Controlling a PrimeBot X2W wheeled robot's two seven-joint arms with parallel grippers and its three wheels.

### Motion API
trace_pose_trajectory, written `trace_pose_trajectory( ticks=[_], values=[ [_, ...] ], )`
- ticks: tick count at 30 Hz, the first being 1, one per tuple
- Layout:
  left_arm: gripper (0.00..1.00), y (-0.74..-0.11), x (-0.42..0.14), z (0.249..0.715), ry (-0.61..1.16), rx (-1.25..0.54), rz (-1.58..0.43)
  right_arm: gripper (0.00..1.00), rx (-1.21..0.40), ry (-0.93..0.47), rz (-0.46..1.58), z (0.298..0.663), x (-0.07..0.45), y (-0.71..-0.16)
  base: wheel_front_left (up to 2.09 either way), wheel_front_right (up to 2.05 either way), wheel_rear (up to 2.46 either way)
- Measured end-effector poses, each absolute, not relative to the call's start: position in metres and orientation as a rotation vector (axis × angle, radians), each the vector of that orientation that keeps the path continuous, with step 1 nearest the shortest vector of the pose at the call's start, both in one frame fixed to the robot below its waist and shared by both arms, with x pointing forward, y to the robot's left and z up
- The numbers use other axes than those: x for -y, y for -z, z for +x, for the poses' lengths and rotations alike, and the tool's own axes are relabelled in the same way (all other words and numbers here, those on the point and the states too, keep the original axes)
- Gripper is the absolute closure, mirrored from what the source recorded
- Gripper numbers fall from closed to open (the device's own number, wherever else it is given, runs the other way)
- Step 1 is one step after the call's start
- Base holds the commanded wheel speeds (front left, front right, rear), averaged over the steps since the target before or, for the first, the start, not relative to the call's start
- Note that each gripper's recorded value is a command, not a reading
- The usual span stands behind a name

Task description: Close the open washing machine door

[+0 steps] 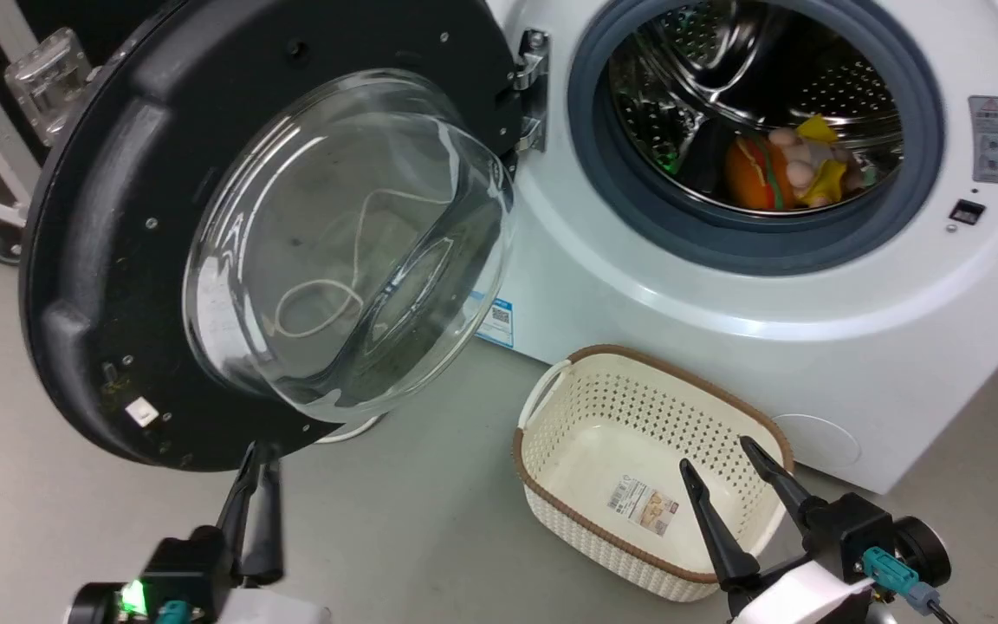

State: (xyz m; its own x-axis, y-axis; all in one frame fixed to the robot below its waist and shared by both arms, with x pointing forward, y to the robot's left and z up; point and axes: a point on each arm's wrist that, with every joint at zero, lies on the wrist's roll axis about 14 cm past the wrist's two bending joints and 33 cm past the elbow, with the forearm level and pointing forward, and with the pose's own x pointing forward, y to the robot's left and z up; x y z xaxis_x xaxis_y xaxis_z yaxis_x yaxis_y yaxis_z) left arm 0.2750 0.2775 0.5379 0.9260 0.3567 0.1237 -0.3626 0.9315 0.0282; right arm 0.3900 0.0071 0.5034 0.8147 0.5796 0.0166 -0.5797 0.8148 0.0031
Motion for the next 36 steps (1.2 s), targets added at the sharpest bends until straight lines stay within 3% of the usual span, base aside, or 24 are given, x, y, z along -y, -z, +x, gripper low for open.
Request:
trace_pose_trajectory(
  ticks=[9, 16, 24, 30, 36],
  values=[
    [1.00, -0.606, -0.332, 0.256, -0.503, 0.356, -0.003, 0.00, 0.009, -0.652, 0.015, 0.394, -0.019, -0.495, 0.00, 0.00, 0.00],
    [1.00, -0.642, -0.407, 0.250, -0.616, 0.475, -0.124, 0.00, 0.003, -0.666, 0.019, 0.399, -0.025, -0.489, 0.00, 0.00, 0.00],
    [1.00, -0.638, -0.486, 0.275, -0.712, 0.325, -0.292, 0.00, -0.012, -0.664, 0.028, 0.411, -0.025, -0.475, 0.00, 0.00, 0.00],
    [1.00, -0.597, -0.500, 0.306, -0.695, 0.183, -0.660, 0.00, -0.029, -0.666, 0.036, 0.418, -0.025, -0.463, 0.00, 0.00, 0.00],
    [1.00, -0.589, -0.498, 0.318, -0.602, 0.199, -0.968, 0.00, -0.031, -0.654, 0.048, 0.423, -0.022, -0.460, 0.00, 0.00, 0.00]
  ],
)
